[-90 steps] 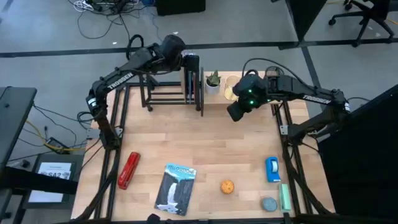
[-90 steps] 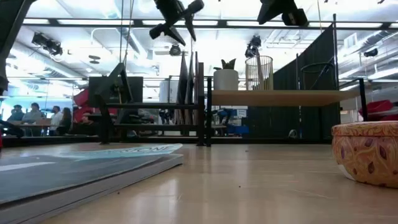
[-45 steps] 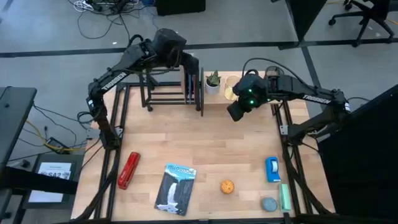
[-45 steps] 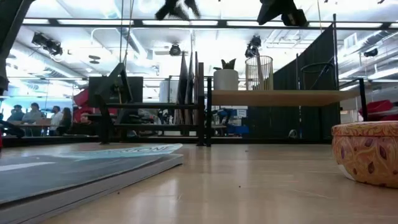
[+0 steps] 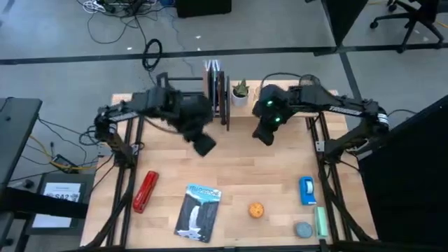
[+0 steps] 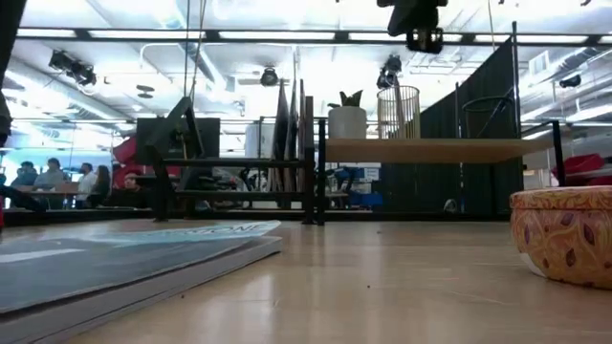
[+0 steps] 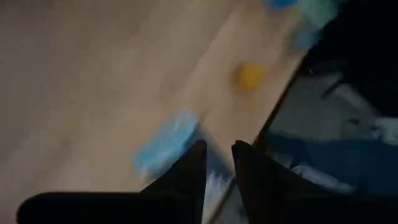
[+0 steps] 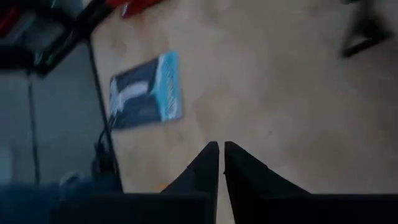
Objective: Stock shelves
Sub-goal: Put the blue book on the black book shelf
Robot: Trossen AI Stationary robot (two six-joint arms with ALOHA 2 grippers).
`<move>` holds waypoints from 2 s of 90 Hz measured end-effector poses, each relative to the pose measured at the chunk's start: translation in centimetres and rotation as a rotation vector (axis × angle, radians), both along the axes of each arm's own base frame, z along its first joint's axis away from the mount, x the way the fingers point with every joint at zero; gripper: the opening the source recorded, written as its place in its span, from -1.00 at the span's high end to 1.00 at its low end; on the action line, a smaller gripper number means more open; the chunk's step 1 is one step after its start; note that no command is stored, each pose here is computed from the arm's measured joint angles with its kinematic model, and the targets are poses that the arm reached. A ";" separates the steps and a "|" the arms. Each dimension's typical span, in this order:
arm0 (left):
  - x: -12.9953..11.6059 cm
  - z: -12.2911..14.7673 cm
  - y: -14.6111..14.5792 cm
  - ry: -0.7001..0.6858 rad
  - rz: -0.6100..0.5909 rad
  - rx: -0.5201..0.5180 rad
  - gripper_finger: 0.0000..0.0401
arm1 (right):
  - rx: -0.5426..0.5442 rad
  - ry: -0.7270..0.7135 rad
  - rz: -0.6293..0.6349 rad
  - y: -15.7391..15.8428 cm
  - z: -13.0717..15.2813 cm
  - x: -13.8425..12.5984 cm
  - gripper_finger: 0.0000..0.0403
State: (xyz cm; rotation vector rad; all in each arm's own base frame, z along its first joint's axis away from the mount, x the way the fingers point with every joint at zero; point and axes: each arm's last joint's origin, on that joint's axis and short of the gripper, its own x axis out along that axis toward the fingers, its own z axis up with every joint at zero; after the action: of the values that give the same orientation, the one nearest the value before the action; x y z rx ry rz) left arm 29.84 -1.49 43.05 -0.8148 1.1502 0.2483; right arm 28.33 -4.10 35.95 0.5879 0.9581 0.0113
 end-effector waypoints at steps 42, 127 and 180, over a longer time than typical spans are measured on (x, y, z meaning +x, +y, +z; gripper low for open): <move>-2.5 -9.9 -7.6 0.279 -0.005 -0.089 0.15 | 0.125 0.100 0.272 5.4 -6.8 6.8 1.00; -10.7 -26.8 -10.6 0.057 0.208 -0.192 0.14 | 0.701 0.439 -0.500 18.6 -23.1 15.7 1.00; -10.1 -30.9 -11.0 -0.026 0.309 -0.309 0.14 | 0.734 0.429 -0.596 15.8 -24.6 17.0 1.00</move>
State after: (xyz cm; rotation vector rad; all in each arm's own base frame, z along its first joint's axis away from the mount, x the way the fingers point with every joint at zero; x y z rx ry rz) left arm 19.77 -12.49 12.13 -1.2684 1.0495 0.3180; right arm 45.29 11.70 11.37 1.5874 1.1537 -0.3182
